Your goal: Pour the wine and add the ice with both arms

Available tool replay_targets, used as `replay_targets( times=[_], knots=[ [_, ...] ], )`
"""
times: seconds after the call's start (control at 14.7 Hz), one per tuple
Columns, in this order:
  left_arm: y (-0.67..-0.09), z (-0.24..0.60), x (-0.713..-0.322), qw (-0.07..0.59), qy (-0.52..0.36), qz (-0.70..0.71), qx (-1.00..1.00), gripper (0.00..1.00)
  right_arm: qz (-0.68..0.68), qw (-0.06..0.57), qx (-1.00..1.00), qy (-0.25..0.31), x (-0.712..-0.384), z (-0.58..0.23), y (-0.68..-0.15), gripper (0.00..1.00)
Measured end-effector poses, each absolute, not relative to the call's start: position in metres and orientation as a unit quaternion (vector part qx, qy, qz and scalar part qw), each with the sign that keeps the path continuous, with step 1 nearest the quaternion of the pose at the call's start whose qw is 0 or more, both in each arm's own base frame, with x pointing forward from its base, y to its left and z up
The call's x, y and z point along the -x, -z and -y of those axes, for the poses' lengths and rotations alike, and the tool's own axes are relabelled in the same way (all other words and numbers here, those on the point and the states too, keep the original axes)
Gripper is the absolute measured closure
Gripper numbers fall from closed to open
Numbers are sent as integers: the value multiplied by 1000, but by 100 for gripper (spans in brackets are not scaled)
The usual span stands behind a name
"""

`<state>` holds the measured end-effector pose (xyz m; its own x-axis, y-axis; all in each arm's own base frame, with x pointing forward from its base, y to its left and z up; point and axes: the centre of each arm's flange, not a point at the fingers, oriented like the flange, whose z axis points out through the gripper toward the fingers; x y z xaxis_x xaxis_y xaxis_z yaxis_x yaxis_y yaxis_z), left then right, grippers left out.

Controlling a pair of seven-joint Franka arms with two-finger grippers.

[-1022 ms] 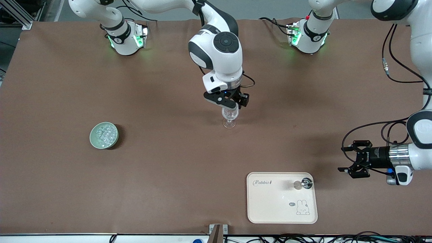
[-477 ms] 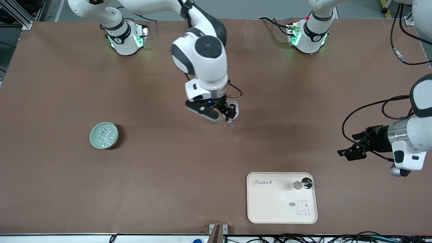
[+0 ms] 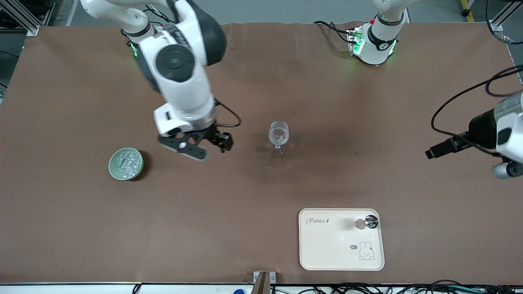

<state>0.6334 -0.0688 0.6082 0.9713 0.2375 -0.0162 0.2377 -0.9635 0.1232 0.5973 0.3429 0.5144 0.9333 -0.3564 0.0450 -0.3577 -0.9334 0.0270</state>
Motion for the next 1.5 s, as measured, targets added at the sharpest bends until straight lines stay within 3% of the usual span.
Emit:
replay_targets(
  times=[0.48, 0.82, 1.16, 1.5],
  knots=[
    [-638, 89, -584, -16, -17, 11, -1000, 0, 126, 22, -992, 1, -611, -167, -547, 9],
    [-640, 74, -534, 0, -8, 9, -1000, 0, 111, 24, -993, 16, -611, -96, -559, 9],
    [-637, 78, -501, -3, -20, 14, -1000, 0, 72, 18, -997, 25, -589, -15, -568, 9],
    [-644, 80, -498, -2, -33, 16, -999, 0, 53, 12, -998, 27, -556, 34, -577, 9]
  ],
)
